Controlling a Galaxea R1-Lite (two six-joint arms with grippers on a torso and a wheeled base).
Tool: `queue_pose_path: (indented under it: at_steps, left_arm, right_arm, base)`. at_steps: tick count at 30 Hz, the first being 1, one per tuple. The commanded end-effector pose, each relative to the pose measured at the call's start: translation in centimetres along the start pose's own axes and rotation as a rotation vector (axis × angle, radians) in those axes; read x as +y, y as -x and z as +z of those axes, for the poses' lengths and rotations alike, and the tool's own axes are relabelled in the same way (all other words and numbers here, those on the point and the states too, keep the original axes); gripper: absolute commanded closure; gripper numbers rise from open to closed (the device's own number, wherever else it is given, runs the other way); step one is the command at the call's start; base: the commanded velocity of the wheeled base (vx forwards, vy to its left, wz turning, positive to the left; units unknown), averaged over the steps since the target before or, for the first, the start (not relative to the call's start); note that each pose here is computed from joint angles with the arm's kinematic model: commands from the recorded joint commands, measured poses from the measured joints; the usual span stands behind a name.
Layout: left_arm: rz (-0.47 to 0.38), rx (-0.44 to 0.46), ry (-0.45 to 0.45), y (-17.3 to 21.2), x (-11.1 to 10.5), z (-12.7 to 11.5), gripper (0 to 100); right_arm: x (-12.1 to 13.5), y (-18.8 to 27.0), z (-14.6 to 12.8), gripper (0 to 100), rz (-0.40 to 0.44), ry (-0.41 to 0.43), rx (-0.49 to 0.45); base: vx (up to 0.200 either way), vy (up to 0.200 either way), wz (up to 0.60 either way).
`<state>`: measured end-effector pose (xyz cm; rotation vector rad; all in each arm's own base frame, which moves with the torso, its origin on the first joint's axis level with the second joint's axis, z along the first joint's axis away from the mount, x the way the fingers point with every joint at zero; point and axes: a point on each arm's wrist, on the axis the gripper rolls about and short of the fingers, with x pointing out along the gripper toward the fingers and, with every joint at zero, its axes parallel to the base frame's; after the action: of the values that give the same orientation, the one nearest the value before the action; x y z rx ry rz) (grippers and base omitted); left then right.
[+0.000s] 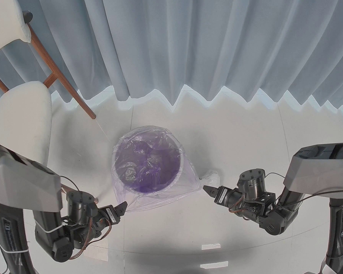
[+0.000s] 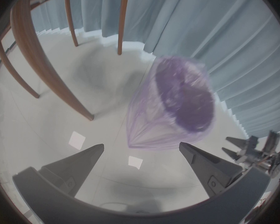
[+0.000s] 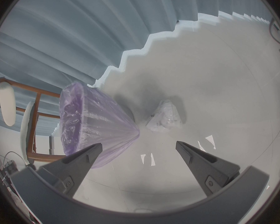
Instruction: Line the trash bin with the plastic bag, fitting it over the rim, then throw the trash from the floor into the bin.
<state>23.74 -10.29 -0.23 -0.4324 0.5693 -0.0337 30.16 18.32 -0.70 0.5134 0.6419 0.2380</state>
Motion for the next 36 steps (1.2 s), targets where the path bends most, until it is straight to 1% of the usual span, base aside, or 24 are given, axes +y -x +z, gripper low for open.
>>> queue_pose_path:
  at_steps: [1, 2, 3, 4, 5, 6, 8, 10, 11, 13, 16, 17, 20, 26, 29, 30, 32, 34, 36]
  left_arm:
    - [-0.358, -0.226, 0.025, 12.4, -1.9, 5.1, 0]
    - [-0.358, -0.226, 0.025, 12.4, -1.9, 5.1, 0]
    - [-0.434, -0.233, -0.018, 13.2, -2.6, 6.3, 0]
    - [-0.468, -0.238, -0.042, 13.6, -2.9, 7.1, 0]
    - [-0.468, -0.238, -0.042, 13.6, -2.9, 7.1, 0]
    - [-0.507, -0.24, -0.083, 14.2, -3.6, 8.9, 0]
    - [-0.517, -0.237, -0.118, 14.3, -4.2, 10.1, 0]
    - [-0.517, -0.237, -0.118, 14.3, -4.2, 10.1, 0]
    - [-0.518, -0.254, -0.158, 14.8, -4.8, 11.5, 0]
    - [-0.515, -0.248, -0.186, 15.3, -5.2, 12.2, 0]
    - [-0.493, -0.224, -0.217, 15.9, -5.3, 12.6, 0]
    - [-0.486, -0.216, -0.239, 16.5, -5.6, 13.2, 0]
    - [-0.476, -0.193, -0.25, 17.1, -5.9, 13.8, 0]
    - [-0.475, -0.205, -0.256, 17.3, -6.1, 14.0, 0]
    - [-0.473, -0.204, -0.257, 17.2, -6.1, 13.9, 0]
    - [-0.465, -0.199, -0.249, 17.2, -5.8, 13.9, 0]
    - [-0.479, -0.19, -0.231, 17.4, -5.8, 13.9, 0]
    - [-0.504, -0.186, -0.211, 18.0, -5.5, 14.1, 0]
    - [-0.502, -0.147, -0.211, 17.8, -5.1, 13.7, 0]
  right_arm:
    - [0.6, 5.9, 4.1, 0, 0.071, -0.031, -0.079]
    - [0.6, 5.9, 4.1, 0, 0.071, -0.031, -0.079]
    - [0.4, 6.2, 5.0, 0, 0.066, -0.034, -0.075]
    - [0.4, 6.4, 5.9, 0, 0.058, -0.034, -0.072]
    - [0.4, 6.4, 5.9, 0, 0.058, -0.034, -0.072]
    - [0.4, 6.5, 7.6, 0, 0.038, -0.04, -0.056]
    - [0.0, 6.8, 9.2, 0, 0.017, -0.057, -0.023]
    - [0.0, 6.8, 9.2, 0, 0.017, -0.057, -0.023]
    - [-0.8, 7.1, 10.3, 0, -0.03, -0.057, 0.088]
    - [-1.5, 6.8, 10.2, 0, -0.068, -0.034, 0.164]
    - [-2.1, 5.7, 9.6, 0, -0.089, -0.012, 0.198]
    - [-2.4, 4.8, 9.3, 0, -0.098, -0.007, 0.213]
    - [-2.9, 2.7, 9.0, 0, -0.114, -0.022, 0.23]
    - [-4.4, -1.1, 8.7, 0, -0.143, -0.034, 0.245]
    - [-4.7, -1.6, 8.4, 0, -0.15, -0.034, 0.253]
    - [-5.1, -2.2, 8.4, 0, -0.159, -0.038, 0.252]
    - [-5.0, -2.3, 8.4, 0, -0.158, -0.039, 0.249]
    - [-5.0, -2.4, 8.5, 0, -0.156, -0.04, 0.245]
    - [-5.0, -2.6, 8.5, 0, -0.157, -0.041, 0.247]
  base:
    - [0.0, 0.0, 0.0]
    - [0.0, 0.0, 0.0]
    - [0.0, 0.0, 0.0]
    - [0.0, 0.0, 0.0]
    - [0.0, 0.0, 0.0]
    - [0.0, 0.0, 0.0]
    - [0.0, 0.0, 0.0]
    - [0.0, 0.0, 0.0]
    - [0.0, 0.0, 0.0]
    - [0.0, 0.0, 0.0]
    - [0.133, 0.133, 0.0]
    - [0.2, 0.2, 0.0]
    - [0.2, 0.2, 0.0]
    - [0.2, 0.2, 0.0]
    - [0.0, 0.0, 0.0]
    - [0.0, 0.0, 0.0]
    - [0.0, 0.0, 0.0]
    - [-0.2, 0.0, 0.0]
    - [-0.2, 0.0, 0.0]
